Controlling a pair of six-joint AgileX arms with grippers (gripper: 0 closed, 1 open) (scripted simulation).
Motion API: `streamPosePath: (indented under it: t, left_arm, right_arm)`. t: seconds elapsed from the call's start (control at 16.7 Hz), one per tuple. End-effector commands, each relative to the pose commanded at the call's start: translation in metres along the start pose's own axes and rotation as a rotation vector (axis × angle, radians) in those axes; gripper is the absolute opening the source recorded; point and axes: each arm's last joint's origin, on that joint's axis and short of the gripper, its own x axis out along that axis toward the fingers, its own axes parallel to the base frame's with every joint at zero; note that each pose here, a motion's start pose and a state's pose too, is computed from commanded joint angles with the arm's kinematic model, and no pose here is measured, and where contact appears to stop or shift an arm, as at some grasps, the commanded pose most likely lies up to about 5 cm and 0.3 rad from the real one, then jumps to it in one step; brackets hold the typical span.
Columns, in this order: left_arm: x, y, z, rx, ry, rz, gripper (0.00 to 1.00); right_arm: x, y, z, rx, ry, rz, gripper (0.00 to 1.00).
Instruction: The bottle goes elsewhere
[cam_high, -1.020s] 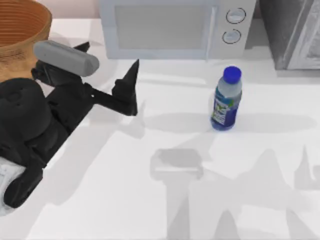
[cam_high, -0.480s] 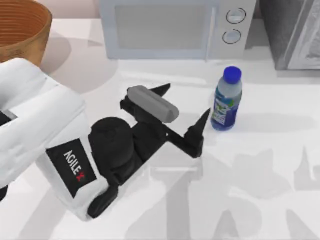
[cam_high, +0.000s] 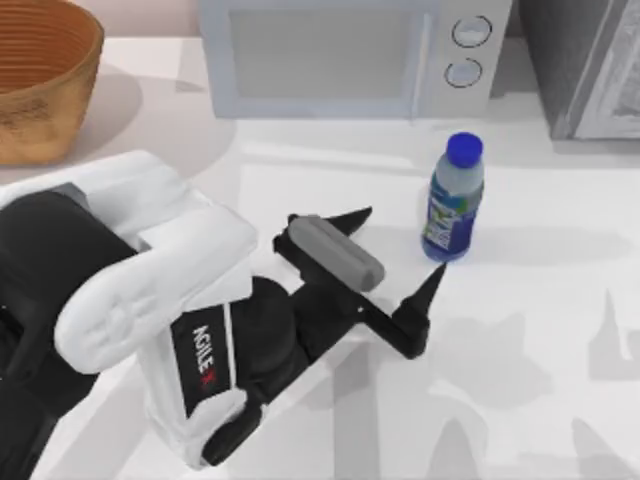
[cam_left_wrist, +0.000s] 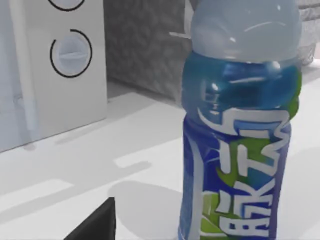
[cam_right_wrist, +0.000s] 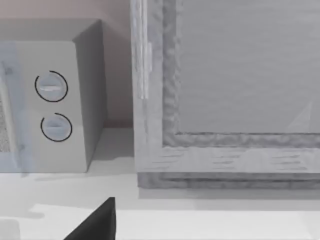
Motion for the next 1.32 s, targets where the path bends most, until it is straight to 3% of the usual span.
streamPosePath:
  t: [0.3,0.9,1.26,1.32]
  left_arm:
    - [0.003,0.001,-0.001,0.000,0.005,0.001,1.00]
    - [0.091,0.000,-0.001,0.000,-0.004,0.000,1.00]
    - [0.100,0.000,0.000,0.000,0.000,0.000,1.00]
    - [0.100,0.000,0.000,0.000,0.000,0.000,0.92]
  right_arm:
    - [0.000,0.000,0.000,0.000,0.000,0.000,1.00]
    - [0.000,0.000,0.000,0.000,0.000,0.000,1.00]
    - [0.000,0.000,0.000,0.000,0.000,0.000,1.00]
    - [0.000,0.000,0.000,0.000,0.000,0.000,1.00]
